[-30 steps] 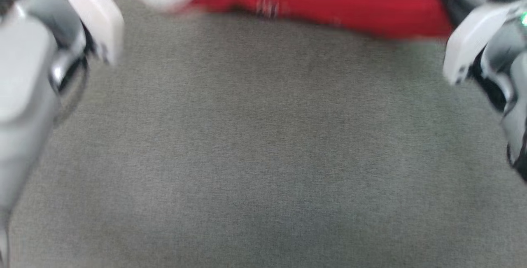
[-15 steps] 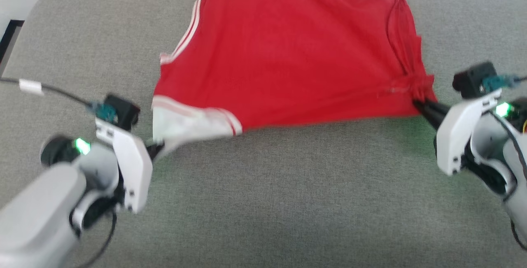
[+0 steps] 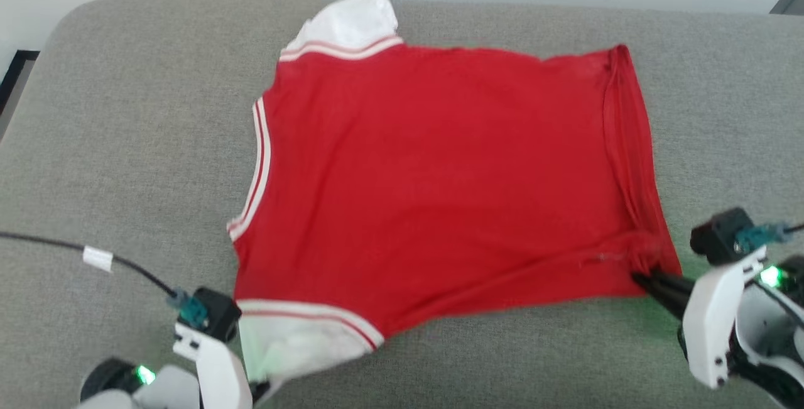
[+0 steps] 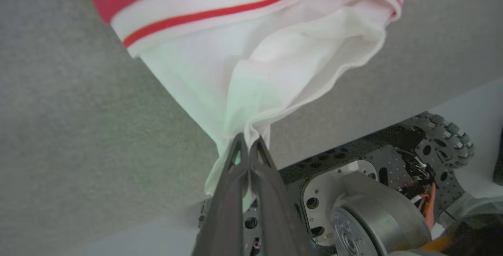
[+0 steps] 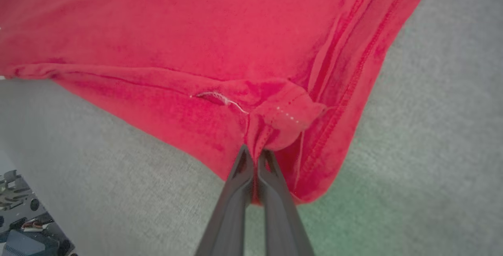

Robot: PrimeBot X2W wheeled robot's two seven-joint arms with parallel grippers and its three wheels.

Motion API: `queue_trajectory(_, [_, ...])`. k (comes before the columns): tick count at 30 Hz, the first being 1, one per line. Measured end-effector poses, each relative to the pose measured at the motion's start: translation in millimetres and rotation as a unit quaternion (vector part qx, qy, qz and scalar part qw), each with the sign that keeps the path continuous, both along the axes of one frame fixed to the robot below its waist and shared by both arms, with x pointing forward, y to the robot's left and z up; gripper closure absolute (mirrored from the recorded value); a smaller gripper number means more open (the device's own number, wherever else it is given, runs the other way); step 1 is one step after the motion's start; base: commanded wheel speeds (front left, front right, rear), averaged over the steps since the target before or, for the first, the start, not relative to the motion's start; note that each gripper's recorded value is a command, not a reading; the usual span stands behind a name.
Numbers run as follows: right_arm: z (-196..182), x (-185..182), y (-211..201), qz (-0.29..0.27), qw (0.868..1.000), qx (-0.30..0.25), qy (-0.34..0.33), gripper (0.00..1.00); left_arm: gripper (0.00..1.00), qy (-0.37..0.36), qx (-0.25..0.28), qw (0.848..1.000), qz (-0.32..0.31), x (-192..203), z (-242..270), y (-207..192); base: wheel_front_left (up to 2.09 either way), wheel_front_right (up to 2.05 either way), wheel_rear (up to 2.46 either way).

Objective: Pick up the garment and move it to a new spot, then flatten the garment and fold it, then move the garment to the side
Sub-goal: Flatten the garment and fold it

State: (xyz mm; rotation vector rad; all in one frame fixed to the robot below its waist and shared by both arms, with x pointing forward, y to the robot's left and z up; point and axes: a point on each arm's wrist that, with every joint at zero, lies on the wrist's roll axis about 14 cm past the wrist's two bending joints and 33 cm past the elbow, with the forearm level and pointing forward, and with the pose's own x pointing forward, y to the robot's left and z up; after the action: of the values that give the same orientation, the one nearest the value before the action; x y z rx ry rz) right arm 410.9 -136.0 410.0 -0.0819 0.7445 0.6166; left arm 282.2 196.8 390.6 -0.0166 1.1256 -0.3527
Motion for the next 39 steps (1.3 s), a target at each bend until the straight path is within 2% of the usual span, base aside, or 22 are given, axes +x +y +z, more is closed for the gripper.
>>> queue_trajectory(6, [-7, -34, -6, 0.0, 0.999, 0.005, 0.039, 1.0, 1.0, 0.046, -0.009, 0.999, 0.007, -32, -4, -7, 0.0, 0.0, 0.0])
queue_trajectory(12, [3, -40, -9, -0.018, 0.999, 0.025, 0.026, 1.0, 1.0, 0.015, 0.012, 1.0, 0.009, -18, 10, 7, 0.0, 0.0, 0.0])
queue_trajectory(19, [24, -29, -15, -0.051, 0.998, 0.043, -0.014, 1.0, 1.0, -0.101, 0.069, 0.992, -0.016, 46, 57, 32, 0.0, 0.0, 0.0])
queue_trajectory(25, [40, -5, -19, -0.084, 0.994, 0.048, -0.05, 1.0, 1.0, -0.198, 0.117, 0.971, -0.058, 116, 97, 46, 0.0, 0.0, 0.0])
queue_trajectory(33, [40, 34, -24, -0.113, 0.991, 0.029, -0.067, 1.0, 1.0, -0.233, 0.14, 0.956, -0.112, 183, 92, 37, 0.0, 0.0, 0.0])
queue_trajectory(39, [21, 53, -26, -0.125, 0.991, 0.009, -0.047, 1.0, 1.0, -0.227, 0.152, 0.953, -0.132, 219, 67, 31, 0.0, 0.0, 0.0])
